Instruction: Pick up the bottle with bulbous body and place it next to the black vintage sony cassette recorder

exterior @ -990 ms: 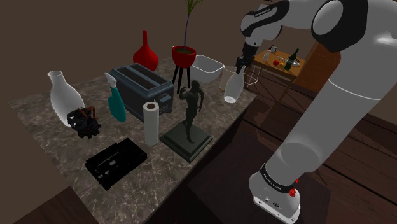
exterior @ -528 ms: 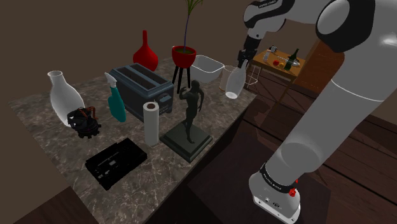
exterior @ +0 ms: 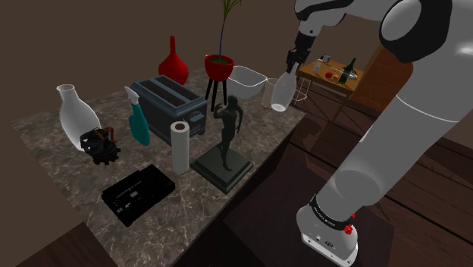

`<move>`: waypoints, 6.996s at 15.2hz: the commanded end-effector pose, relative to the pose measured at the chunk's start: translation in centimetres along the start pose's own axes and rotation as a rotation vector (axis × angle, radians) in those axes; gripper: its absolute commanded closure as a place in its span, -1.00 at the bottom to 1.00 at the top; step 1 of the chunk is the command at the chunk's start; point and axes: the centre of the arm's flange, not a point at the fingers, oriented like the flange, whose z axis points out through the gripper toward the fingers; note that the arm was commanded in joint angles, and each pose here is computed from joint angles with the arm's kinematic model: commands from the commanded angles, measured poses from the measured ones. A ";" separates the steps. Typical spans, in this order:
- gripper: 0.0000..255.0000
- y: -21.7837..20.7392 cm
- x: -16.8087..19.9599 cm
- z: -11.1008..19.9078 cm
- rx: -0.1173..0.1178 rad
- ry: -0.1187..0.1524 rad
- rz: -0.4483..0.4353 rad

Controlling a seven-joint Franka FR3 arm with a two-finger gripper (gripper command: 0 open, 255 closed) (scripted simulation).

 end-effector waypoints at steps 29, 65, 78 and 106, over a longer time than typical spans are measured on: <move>1.00 0.1 0.8 -15.9 0.000 0.000 0.000; 1.00 -29.9 -8.8 -22.7 0.000 0.000 0.000; 1.00 -46.2 -14.1 -23.1 0.000 0.000 0.000; 1.00 -61.9 -19.7 -15.0 0.000 0.000 0.000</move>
